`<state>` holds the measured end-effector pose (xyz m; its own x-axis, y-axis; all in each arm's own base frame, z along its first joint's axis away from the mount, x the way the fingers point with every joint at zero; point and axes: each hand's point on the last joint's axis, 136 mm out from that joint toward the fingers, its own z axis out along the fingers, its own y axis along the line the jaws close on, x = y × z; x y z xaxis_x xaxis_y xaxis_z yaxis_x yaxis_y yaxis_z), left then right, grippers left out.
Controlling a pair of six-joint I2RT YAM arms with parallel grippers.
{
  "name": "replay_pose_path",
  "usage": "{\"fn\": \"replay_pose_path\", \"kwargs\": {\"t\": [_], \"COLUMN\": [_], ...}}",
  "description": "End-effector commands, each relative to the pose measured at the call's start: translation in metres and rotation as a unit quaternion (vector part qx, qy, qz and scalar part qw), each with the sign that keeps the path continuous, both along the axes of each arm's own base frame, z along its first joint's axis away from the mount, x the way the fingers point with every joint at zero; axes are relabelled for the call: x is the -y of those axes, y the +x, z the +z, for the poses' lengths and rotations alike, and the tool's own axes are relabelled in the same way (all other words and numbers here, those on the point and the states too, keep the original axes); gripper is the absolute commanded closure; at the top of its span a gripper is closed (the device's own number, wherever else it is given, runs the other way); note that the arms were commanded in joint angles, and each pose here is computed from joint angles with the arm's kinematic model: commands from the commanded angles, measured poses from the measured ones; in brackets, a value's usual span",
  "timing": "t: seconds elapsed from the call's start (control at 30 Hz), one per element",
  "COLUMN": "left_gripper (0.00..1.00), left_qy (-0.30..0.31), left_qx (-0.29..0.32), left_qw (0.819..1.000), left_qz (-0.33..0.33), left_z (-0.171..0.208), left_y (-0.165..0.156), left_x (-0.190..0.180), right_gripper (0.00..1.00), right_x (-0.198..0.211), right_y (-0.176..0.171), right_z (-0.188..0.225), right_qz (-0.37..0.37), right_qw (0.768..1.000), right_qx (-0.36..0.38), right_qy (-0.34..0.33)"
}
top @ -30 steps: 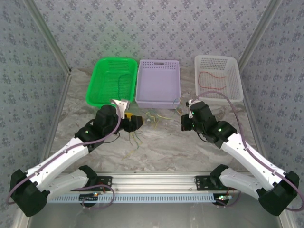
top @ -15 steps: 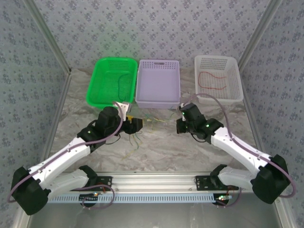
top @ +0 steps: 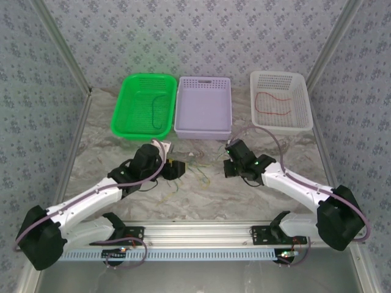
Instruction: Untangle the cables
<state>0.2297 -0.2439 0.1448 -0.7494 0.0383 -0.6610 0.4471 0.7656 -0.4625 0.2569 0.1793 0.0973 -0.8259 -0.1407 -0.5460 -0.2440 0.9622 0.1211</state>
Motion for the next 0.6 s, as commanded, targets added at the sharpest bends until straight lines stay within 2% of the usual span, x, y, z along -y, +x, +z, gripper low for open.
{"fn": "replay_pose_path", "kwargs": {"t": [0.0,0.17,0.4,0.57], "left_gripper": [0.36,0.37,0.37,0.38], "left_qy": [0.002,0.038,-0.014,0.001], "left_qx": [0.013,-0.015,-0.040,-0.044], "left_qw": [0.999,0.997,0.992,0.988], "left_qz": [-0.031,-0.068,-0.122,-0.147], "left_z": [0.002,-0.022,-0.027,-0.033], "left_y": [0.003,0.005,0.009,0.015], "left_x": [0.012,0.020,0.024,0.029], "right_gripper": [1.00,1.00,1.00,1.00], "right_x": [-0.002,-0.004,-0.008,-0.008], "right_y": [0.002,0.000,-0.005,-0.006], "right_z": [-0.001,-0.003,-0.005,-0.009], "right_qz": [-0.005,0.003,0.030,0.047], "right_qw": [1.000,1.000,1.000,0.999], "right_qx": [0.007,0.003,-0.003,-0.023], "right_qy": [0.000,-0.001,0.004,0.009]}}
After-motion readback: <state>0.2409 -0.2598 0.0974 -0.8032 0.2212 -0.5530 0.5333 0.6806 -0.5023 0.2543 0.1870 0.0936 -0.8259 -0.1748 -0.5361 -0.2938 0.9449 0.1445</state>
